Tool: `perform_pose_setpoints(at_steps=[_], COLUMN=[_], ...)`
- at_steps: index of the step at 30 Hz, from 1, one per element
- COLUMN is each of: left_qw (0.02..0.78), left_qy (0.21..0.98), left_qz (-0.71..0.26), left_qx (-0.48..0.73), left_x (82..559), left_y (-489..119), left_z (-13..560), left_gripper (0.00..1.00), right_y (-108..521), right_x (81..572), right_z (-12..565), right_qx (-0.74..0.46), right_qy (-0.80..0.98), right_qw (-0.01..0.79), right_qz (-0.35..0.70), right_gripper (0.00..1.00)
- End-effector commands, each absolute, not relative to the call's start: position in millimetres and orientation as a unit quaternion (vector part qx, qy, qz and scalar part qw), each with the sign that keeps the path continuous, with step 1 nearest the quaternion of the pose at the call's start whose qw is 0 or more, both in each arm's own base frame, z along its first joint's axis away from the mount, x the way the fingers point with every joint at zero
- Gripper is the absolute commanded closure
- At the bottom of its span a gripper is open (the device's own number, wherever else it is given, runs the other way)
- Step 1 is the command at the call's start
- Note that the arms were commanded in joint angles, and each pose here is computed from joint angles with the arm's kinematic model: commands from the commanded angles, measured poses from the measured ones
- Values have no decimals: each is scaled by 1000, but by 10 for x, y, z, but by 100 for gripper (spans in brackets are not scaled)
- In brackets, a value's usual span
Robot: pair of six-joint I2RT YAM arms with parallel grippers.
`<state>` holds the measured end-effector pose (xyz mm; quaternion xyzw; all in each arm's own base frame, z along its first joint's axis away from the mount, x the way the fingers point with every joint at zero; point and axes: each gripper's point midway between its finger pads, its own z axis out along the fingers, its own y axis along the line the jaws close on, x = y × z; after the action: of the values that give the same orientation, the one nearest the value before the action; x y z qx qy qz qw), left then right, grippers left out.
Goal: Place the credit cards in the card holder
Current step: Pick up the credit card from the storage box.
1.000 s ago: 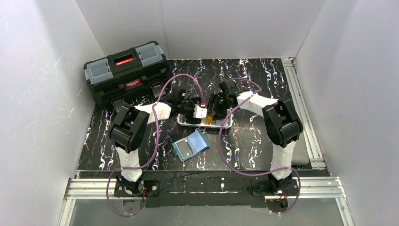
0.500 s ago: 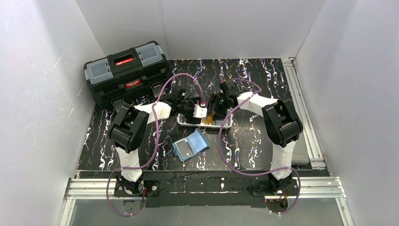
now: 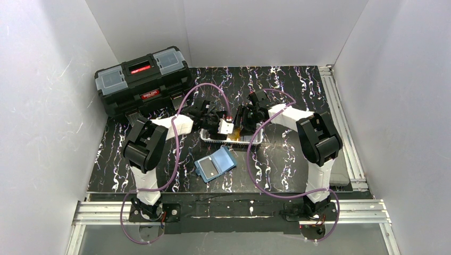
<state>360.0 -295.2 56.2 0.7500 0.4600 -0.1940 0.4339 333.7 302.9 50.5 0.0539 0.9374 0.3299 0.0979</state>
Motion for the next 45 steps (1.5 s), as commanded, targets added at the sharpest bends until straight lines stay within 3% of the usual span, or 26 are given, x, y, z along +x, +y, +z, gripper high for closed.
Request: perform_pose_setpoints(at_steps=[1, 45], left_qw=[461, 424], left_qy=[430, 401], left_qz=[-200, -207], left_qx=[750, 785], left_x=[3621, 3483], left_y=[-3047, -3125], left_z=[884, 483], left_gripper=[32, 33], right_y=[2989, 2950], right_x=[3313, 3250], right_z=[405, 363], right_qx=[58, 69], right_qy=[940, 936], right_qw=[91, 81], right_qz=[322, 336], right_gripper=[36, 37])
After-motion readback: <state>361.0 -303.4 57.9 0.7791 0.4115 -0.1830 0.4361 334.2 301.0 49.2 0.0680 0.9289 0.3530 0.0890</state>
